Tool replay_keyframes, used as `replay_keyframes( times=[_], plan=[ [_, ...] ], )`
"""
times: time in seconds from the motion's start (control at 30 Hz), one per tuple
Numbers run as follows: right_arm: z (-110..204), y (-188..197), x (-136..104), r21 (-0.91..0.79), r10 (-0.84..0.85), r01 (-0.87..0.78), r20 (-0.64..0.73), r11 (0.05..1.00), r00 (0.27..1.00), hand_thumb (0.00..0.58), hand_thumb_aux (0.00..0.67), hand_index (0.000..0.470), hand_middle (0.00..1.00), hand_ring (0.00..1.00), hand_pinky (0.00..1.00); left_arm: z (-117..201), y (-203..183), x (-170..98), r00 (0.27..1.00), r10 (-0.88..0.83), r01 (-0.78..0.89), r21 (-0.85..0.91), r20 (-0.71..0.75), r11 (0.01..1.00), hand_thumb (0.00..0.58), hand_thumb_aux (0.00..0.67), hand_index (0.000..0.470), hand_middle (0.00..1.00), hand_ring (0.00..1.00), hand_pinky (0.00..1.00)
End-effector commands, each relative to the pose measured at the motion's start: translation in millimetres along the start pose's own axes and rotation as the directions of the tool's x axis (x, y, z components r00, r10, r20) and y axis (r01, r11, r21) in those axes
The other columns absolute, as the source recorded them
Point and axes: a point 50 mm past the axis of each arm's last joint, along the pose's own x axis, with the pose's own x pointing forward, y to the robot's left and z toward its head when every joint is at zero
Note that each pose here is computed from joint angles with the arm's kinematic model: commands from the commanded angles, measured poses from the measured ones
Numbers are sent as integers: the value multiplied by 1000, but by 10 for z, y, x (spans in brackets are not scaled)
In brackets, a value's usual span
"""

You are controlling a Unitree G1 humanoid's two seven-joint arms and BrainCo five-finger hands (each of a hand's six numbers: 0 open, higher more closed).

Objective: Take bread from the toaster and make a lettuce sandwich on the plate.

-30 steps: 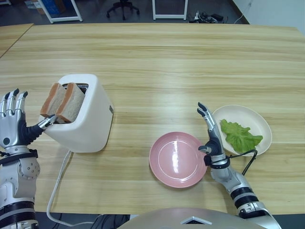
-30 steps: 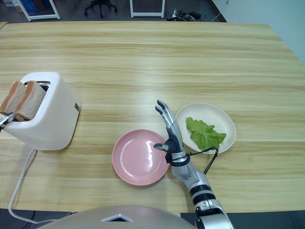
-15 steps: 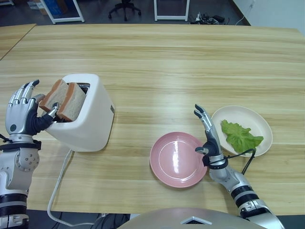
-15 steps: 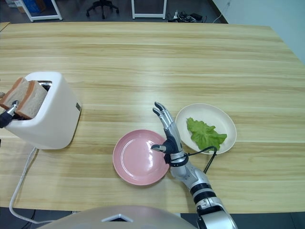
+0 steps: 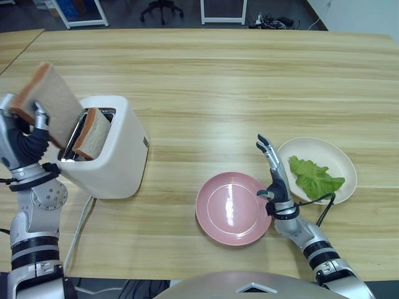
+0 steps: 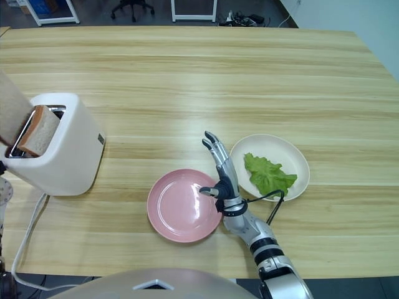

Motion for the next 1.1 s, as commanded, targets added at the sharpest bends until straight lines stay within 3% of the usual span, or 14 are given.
replay_keyframes(
  times=[0.03, 0.13, 0.23, 0.37, 0.5, 0.63, 0.73, 0.87, 1.0, 1.03, 1.1],
  plan=[
    [-56, -125, -84, -26, -55, 54, -57, 998, 997, 0, 0, 0, 0, 0, 0, 523, -5, 55, 992, 104, -68, -366, 78, 928, 580, 670, 470, 1000, 1000, 1000],
    [-55, -234, -74, -50, -94, 92, -51, 995, 994, 0, 0, 0, 0, 0, 0, 1082, -244, -249, 961, -153, 269, -661, 230, 701, 580, 670, 470, 1000, 1000, 1000],
    [-29, -365, -40, -86, -130, 128, -23, 988, 991, 0, 0, 0, 0, 0, 0, 1400, -485, -743, 831, -429, 514, -782, 354, 351, 580, 670, 470, 1000, 1000, 1000],
    [-7, -693, -31, -212, -189, 185, 0, 960, 982, 0, 0, 0, 0, 0, 0, 1690, -720, -1329, 629, -618, 594, -804, 472, -9, 580, 670, 470, 1000, 1000, 1000],
    [-125, -1109, -101, -447, -232, 177, -71, 877, 970, 0, 0, 0, 0, 0, 0, 1818, -885, -1779, 462, -711, 621, -766, 529, -166, 580, 670, 470, 1000, 1000, 1000],
    [-302, -1425, -231, -625, -231, 62, -193, 778, 954, 0, 0, 0, 0, 0, 0, 1774, -925, -2088, 318, -767, 747, -645, 557, -159, 580, 670, 470, 1000, 1000, 1000],
    [-427, -1514, -344, -701, -180, -77, -285, 709, 941, 0, 0, 0, 0, 0, 0, 1699, -994, -2209, 264, -796, 826, -554, 545, -105, 580, 670, 470, 1000, 1000, 1000],
    [-622, -1637, -545, -774, -111, -285, -413, 566, 904, 0, 0, 0, 0, 0, 0, 1623, -961, -2250, 239, -795, 898, -438, 558, -37, 580, 670, 470, 1000, 1000, 1000],
    [-737, -1652, -696, -754, -26, -448, -523, 481, 852, 0, 0, 0, 0, 0, 0, 1545, -935, -2139, 299, -790, 925, -367, 535, 102, 580, 670, 470, 1000, 1000, 1000],
    [-750, -1649, -731, -740, -12, -475, -546, 476, 838, 0, 0, 0, 0, 0, 0, 1534, -934, -2113, 318, -787, 925, -356, 528, 134, 580, 670, 470, 898, 898, 898],
    [-743, -1642, -803, -714, 17, -523, -584, 466, 811, 0, 0, 0, 0, 0, 0, 1525, -929, -2069, 344, -780, 925, -332, 523, 185, 580, 670, 470, 255, 255, 255]
  ],
)
